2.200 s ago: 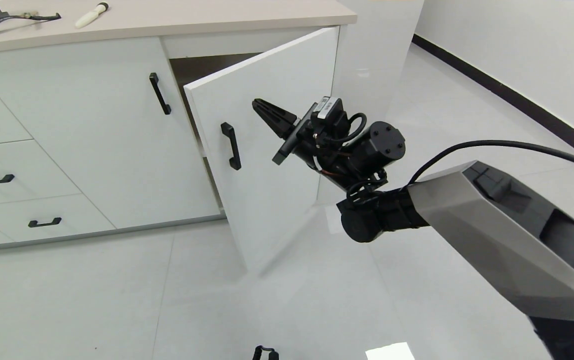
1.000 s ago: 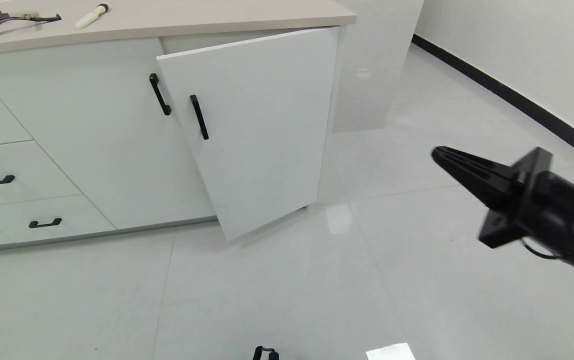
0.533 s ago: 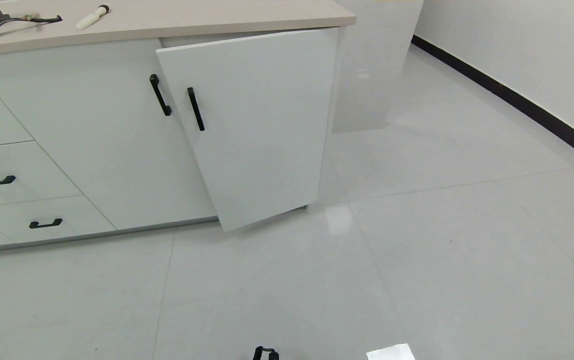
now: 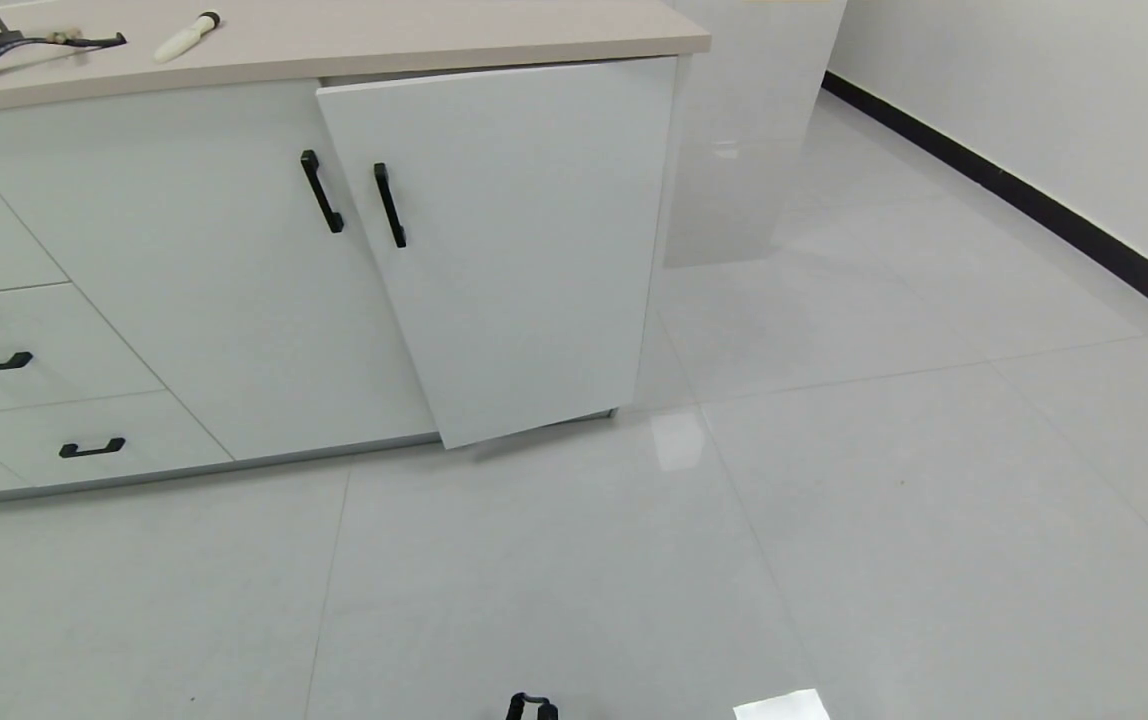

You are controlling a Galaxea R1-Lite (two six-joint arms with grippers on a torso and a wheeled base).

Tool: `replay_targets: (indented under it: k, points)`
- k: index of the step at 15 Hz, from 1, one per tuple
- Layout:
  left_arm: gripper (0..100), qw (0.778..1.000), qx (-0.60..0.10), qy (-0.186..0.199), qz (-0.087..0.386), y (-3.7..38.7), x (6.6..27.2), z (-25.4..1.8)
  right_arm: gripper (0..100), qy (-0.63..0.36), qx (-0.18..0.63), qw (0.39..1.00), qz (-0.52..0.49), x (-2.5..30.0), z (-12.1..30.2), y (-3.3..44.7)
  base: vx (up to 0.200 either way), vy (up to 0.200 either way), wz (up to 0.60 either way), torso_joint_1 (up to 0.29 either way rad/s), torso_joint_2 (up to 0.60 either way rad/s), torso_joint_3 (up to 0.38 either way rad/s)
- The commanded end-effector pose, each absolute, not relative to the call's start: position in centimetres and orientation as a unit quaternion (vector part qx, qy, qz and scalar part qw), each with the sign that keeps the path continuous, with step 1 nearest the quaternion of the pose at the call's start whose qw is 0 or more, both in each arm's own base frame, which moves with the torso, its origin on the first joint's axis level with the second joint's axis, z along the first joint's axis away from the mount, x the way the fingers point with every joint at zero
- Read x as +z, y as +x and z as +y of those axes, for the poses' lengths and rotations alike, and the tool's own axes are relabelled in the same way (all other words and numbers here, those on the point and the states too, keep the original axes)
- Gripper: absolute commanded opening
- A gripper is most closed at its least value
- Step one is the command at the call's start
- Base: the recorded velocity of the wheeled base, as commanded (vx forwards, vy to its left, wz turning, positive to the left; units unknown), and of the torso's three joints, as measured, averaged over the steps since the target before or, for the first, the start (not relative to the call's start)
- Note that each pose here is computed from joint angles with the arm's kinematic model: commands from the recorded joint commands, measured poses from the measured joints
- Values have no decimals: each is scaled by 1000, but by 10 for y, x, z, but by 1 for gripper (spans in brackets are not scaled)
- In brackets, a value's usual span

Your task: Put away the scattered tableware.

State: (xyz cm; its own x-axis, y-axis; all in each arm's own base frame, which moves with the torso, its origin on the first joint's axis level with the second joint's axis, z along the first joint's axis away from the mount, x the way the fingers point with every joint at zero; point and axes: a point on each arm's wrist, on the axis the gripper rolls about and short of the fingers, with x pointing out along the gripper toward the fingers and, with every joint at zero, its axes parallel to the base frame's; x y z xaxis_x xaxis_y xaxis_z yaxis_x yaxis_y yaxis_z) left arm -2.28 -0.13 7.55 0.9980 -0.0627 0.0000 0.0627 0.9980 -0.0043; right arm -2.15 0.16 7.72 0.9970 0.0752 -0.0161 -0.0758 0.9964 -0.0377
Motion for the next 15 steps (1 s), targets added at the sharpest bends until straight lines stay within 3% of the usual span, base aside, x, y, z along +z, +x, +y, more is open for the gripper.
replay_targets:
  k: [1,4,15]
  points:
    - [100,1000,-31,-2,0,-23,75,-1,0,-5,12,1000,0,75,1,-23,0,0,0,0,0,0]
    - [100,999,-31,-3,2,-23,75,-1,0,1,1,1000,0,75,0,-23,0,0,0,0,0,0]
    - [100,999,-32,-3,5,-22,76,-1,0,0,6,1000,1,75,0,-23,0,200,0,3,4,2]
